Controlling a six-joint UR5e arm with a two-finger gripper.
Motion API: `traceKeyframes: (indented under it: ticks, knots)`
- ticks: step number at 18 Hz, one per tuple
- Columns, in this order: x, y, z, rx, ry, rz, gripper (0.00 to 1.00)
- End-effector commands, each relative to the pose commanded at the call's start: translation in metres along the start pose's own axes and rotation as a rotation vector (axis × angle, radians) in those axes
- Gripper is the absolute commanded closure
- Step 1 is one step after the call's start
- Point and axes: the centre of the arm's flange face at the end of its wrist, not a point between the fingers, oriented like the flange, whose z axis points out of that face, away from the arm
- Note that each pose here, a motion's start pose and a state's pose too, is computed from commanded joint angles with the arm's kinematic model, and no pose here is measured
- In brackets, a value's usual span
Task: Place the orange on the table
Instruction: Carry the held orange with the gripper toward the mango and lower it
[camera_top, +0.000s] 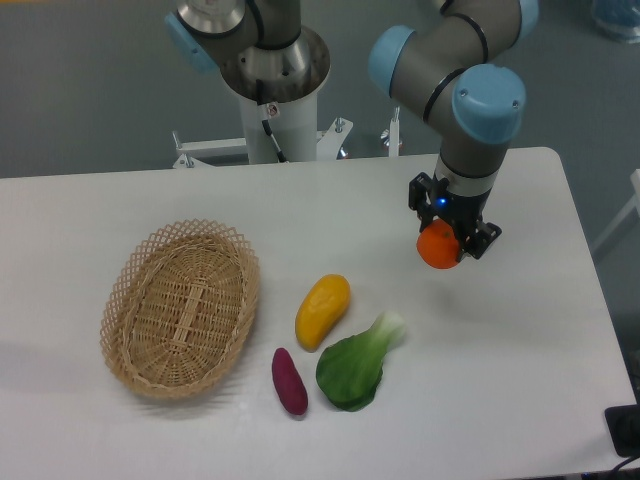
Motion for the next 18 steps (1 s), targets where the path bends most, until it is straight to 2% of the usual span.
traceKeyframes:
  ticks: [5, 8, 10, 13, 18]
  knots:
    - [0.001, -0.002, 0.005, -0.001, 0.011, -0.008, 0.49]
    - [0.014, -0.001, 0.023, 0.004, 0.051, -0.019, 0.50]
    - [0.021, -0.002, 0.034, 0.004, 0.047, -0.038, 0.49]
    - [0.037, -0.002, 0.054, 0.004, -0.012, -0.032, 0.49]
    - [0.051, -0.002, 0.065, 0.002, 0.016, -0.023, 0.50]
